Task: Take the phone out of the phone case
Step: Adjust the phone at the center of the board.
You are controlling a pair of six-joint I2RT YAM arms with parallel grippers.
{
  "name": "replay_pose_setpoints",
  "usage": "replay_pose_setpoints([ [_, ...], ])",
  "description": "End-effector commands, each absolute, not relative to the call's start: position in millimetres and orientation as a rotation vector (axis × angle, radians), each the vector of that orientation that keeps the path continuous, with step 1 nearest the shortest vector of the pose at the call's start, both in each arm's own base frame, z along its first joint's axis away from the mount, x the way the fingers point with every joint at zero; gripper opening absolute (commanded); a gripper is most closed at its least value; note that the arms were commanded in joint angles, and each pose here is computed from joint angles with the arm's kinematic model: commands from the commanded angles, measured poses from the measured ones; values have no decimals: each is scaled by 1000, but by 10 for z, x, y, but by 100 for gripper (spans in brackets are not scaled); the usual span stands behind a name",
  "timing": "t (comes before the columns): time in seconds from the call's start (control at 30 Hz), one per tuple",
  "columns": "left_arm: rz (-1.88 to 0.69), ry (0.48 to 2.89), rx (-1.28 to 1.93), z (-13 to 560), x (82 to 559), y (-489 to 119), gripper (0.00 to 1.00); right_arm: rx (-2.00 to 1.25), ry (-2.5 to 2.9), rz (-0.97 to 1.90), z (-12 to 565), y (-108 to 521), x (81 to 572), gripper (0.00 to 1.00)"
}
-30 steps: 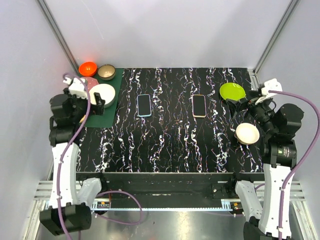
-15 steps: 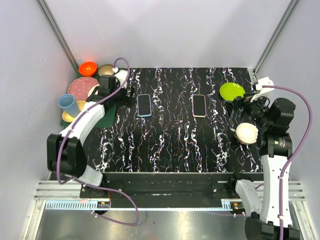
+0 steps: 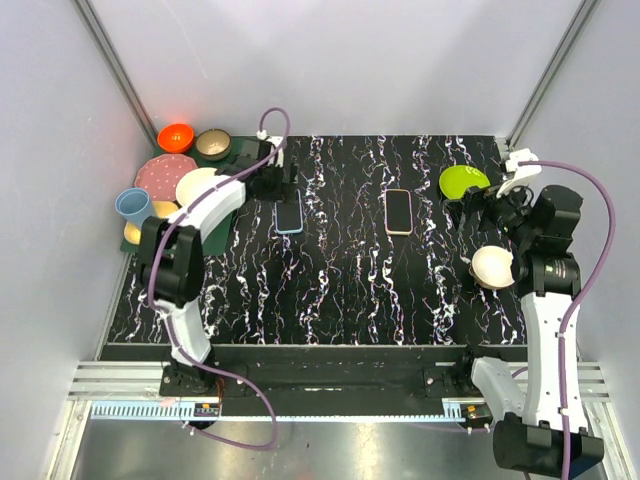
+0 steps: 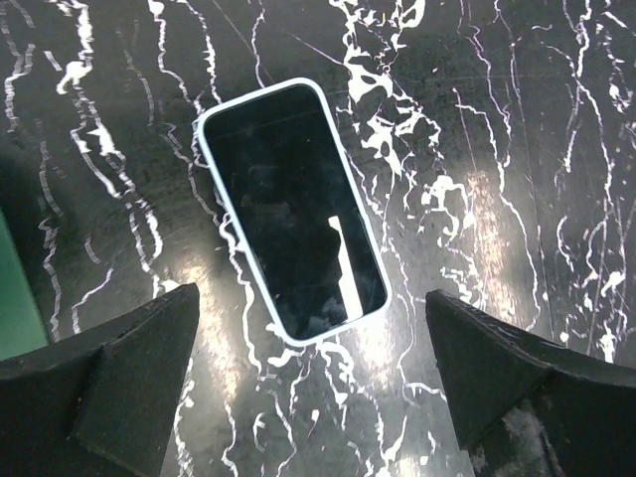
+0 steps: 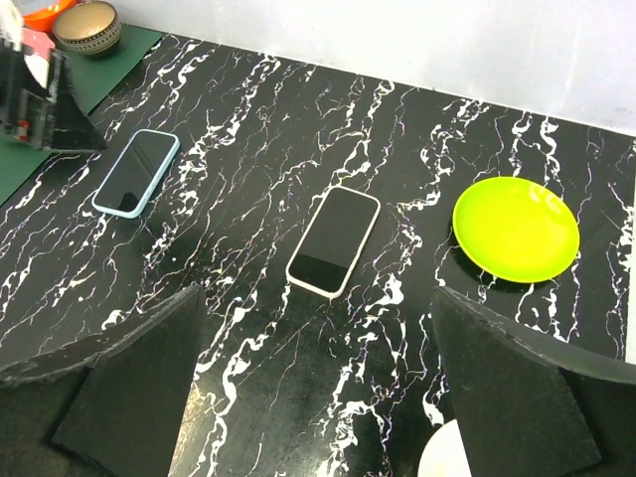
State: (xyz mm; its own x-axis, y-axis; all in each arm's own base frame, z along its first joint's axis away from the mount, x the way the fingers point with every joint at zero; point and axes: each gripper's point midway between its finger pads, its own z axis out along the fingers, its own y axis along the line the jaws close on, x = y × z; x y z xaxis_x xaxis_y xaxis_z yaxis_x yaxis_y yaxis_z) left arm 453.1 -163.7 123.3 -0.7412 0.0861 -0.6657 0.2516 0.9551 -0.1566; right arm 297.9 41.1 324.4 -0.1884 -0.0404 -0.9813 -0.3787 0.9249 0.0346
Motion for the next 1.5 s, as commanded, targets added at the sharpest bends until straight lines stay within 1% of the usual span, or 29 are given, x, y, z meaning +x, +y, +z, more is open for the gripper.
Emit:
replay_pose_setpoints([
  [0.0, -258, 2436, 168, 1136, 4664, -1720, 99, -349, 1741, 354, 3244, 486, 2979, 100],
  [0.23, -164, 2515, 124, 723, 4704, -1714, 99, -348, 1767, 357, 3163, 472, 3034, 100],
  [0.47, -146, 2561, 124, 507, 4707, -1749, 99, -354, 1778, 367, 3134, 481, 3039, 100],
  [0.77, -152, 2585, 128, 419, 4694, -1815, 99, -359, 1781, 370, 3124, 489, 3029, 100],
  [1.07, -199, 2569, 124, 531, 4687, -1899, 99, -364, 1777, 365, 3129, 493, 3016, 100],
  [1.47, -155, 2600, 122, 410, 4640, -1895, 99, -367, 1771, 370, 3141, 509, 2998, 100],
])
